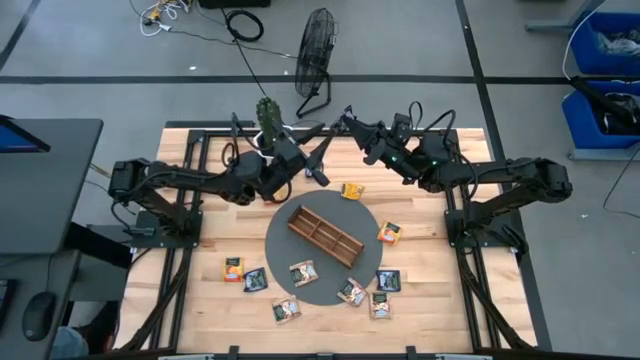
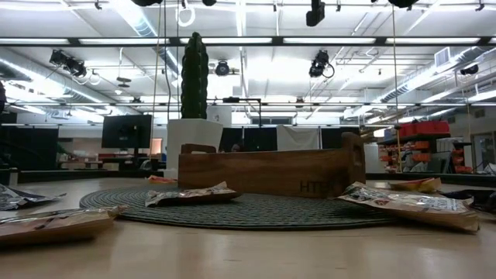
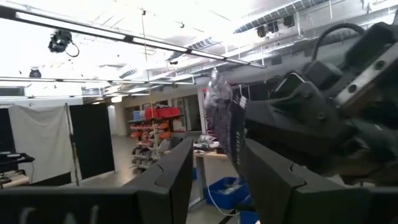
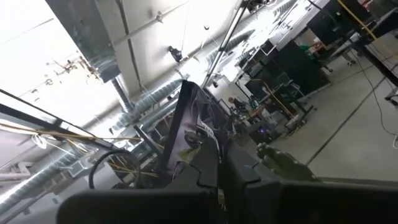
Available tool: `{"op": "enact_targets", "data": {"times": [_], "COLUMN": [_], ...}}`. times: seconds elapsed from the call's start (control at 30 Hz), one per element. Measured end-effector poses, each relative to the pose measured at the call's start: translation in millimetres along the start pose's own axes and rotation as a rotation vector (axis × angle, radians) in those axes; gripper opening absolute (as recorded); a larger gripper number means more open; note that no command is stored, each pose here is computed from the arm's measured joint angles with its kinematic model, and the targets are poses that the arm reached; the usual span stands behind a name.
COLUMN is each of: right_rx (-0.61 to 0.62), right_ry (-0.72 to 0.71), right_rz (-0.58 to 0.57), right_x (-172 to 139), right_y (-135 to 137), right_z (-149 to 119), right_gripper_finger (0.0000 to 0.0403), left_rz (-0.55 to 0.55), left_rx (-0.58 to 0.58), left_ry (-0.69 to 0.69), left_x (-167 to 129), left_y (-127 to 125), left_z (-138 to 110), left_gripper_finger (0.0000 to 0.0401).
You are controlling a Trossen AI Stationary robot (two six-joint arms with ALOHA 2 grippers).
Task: Pick & Place Tea
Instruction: Put the purple tea bag into the left section of the wooden organizer
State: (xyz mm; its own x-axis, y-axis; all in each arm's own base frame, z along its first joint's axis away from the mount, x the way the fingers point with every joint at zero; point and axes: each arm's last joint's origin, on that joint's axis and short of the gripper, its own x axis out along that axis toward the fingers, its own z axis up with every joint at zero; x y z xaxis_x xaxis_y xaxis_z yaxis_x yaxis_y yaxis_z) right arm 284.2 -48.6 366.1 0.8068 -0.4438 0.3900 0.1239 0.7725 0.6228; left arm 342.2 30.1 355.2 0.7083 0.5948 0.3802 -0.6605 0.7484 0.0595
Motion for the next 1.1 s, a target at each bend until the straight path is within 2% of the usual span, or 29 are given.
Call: {"op": "enact_targets", "data": {"times": [0.23,0.53,0.7,1.0,1.1], "right_rx": [0.000,-0.002,-0.008,-0.011,-0.012], "right_ry": [0.004,0.013,0.025,0.031,0.031], "right_rz": [0.006,0.010,0.001,-0.005,-0.006], "right_x": [0.0,-0.1,-0.1,-0.1,-0.1], "right_y": [0.2,0.1,-0.8,-1.4,-1.4], "right_z": [0.0,-0.6,-1.9,-2.5,-2.5], "right_gripper_finger": [0.0000,0.0000,0.0000,0.0000,0.0011], "left_rz": [-0.051,-0.056,-0.105,-0.105,-0.105], "left_rx": [-0.084,-0.145,-0.252,-0.247,-0.246], "left_ry": [-0.019,-0.025,-0.039,-0.039,-0.037], "left_x": [0.5,1.6,5.5,7.1,7.0], "left_y": [-0.5,1.2,5.8,8.0,7.9], "left_z": [0.7,0.7,-0.4,-1.4,-1.6], "left_gripper_finger": [0.0144,0.0132,0.0103,0.0012,0.0006]}}
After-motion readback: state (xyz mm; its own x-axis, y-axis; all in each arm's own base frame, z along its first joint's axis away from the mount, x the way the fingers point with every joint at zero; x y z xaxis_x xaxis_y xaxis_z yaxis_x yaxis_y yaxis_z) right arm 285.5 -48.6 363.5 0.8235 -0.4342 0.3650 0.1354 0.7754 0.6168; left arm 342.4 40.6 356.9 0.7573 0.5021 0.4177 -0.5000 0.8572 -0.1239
